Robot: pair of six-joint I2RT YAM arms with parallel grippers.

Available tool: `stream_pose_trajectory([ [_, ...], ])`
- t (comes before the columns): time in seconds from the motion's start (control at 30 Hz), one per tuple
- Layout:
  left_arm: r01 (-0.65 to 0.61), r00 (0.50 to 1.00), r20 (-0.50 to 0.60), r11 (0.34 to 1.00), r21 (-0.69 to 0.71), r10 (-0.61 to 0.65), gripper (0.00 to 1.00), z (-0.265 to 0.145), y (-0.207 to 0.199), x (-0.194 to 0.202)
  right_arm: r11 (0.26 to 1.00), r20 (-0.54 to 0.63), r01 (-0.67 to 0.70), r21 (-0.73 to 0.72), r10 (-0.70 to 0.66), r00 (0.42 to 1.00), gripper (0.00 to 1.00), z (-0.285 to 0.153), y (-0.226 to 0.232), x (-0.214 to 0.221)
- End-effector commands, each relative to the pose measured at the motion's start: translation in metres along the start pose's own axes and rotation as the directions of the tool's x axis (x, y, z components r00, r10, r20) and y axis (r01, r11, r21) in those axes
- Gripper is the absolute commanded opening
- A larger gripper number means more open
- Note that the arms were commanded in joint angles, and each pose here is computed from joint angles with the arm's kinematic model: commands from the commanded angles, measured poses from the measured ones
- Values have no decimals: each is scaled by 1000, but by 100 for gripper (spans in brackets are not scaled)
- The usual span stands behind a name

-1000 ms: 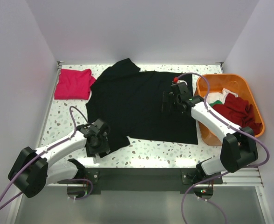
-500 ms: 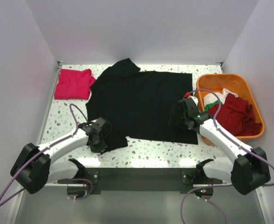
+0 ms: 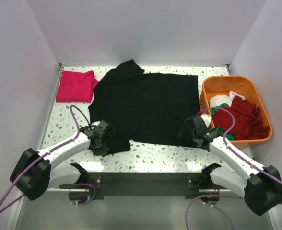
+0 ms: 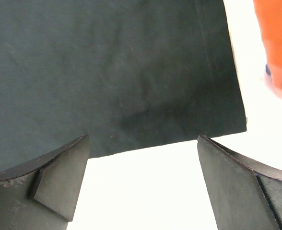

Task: Fold and stack the t-shirts
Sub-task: Fold the tshirt

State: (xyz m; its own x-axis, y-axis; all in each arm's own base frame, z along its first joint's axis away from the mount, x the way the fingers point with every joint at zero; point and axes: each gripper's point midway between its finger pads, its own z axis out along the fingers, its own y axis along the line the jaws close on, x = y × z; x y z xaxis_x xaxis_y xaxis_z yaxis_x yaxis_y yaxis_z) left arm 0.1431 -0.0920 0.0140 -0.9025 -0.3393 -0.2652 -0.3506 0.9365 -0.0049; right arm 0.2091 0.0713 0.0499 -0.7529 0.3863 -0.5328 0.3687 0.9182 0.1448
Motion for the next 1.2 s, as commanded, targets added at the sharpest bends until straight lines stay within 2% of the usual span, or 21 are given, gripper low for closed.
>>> stream_pose_trajectory([
  [0.0, 28, 998, 48, 998, 50, -30, 0, -6, -11, -11, 996, 31, -77, 44, 76, 997, 97, 4, -6, -1],
  [0.27, 31, 998, 61, 998, 56, -34, 0, -10, -11, -14, 993, 11, -111, 31, 111, 994, 89, 21, -2, 11],
  [0.47, 35, 997, 67, 998, 56, -38, 0, -13, -10, -15, 992, -1, -114, 49, 114, 993, 79, 32, -2, 17],
  [0.53, 34, 997, 71, 997, 62, -39, 0, -14, -11, -16, 992, 2, -116, 54, 116, 993, 68, 35, -2, 17],
  [0.57, 35, 996, 78, 997, 70, -40, 0, -16, -13, -18, 992, 3, -115, 49, 115, 993, 57, 36, 0, 16],
  [0.63, 31, 995, 91, 996, 85, -38, 0, -20, -16, -22, 992, 10, -116, 40, 115, 993, 44, 36, 2, 13],
  [0.7, 24, 994, 105, 994, 109, -36, 0, -26, -23, -29, 993, 22, -117, 34, 117, 993, 26, 34, 4, 9],
  [0.83, 13, 991, 129, 986, 167, -35, 0, -39, -38, -40, 994, 51, -104, 19, 103, 993, 9, 25, 8, -3],
  [0.87, 11, 988, 146, 979, 203, -42, 0, -45, -47, -47, 994, 59, -102, 27, 101, 993, 0, 24, 6, -6],
  [1.17, -3, 965, 250, 946, 325, -83, 0, -75, -87, -93, 999, 125, -50, 2, 50, 991, 0, 9, 23, -39],
])
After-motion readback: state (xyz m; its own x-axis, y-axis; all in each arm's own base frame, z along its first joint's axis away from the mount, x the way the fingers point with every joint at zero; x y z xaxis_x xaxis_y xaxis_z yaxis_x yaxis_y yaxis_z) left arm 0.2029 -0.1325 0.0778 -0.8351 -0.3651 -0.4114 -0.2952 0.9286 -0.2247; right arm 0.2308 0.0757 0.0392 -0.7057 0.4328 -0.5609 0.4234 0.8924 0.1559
